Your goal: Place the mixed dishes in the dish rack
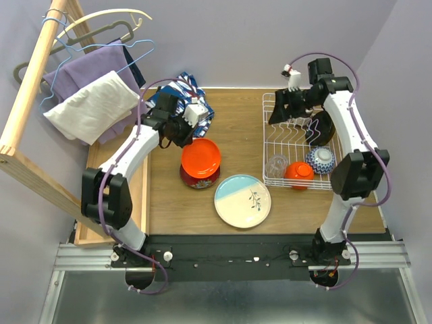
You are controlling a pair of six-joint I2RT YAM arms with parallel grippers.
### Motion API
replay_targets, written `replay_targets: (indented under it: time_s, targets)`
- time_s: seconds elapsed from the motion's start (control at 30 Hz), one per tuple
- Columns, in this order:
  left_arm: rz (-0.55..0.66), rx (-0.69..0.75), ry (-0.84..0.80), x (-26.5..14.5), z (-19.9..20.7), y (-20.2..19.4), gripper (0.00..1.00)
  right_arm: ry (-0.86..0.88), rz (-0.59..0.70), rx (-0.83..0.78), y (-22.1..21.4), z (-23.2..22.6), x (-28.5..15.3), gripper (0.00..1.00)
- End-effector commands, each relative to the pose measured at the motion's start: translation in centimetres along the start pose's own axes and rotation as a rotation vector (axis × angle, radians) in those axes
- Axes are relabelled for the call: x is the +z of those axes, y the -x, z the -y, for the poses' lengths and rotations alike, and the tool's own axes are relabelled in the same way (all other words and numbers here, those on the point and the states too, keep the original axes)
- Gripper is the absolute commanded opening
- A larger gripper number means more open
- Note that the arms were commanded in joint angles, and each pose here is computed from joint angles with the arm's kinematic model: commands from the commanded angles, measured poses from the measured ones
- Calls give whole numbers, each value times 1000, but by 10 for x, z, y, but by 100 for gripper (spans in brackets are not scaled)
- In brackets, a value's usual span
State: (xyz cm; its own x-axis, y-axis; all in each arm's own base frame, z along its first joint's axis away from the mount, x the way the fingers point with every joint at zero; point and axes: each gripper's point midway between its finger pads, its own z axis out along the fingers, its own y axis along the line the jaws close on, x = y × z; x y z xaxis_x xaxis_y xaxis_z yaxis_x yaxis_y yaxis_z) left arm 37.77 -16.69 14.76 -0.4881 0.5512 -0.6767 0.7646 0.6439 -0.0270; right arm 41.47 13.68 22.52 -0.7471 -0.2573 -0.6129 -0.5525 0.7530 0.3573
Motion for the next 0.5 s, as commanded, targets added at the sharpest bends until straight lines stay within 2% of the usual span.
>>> replay_targets:
  time_s: [0.0, 0.03, 0.07, 0.1, 0.23, 0.47]
  targets:
    - [93, 102, -109, -27, 32, 23, 0, 433, 45, -212, 21, -80, 5, 79]
    - [111, 116, -114, -33, 37, 28, 0, 483, 24, -249, 18, -92, 18, 80]
    - [124, 125, -117, -36, 38, 32, 0, 507, 25, -275, 21, -99, 22, 86]
    - [143, 133, -129, -40, 42, 37, 0, 528, 23, -304, 24, -107, 27, 100]
    - [199, 155, -137, -57, 50, 58, 0, 584, 5, -438, 24, -141, 53, 100]
    - [311, 176, -179, -85, 64, 101, 0, 658, -19, -484, 17, -164, 74, 98]
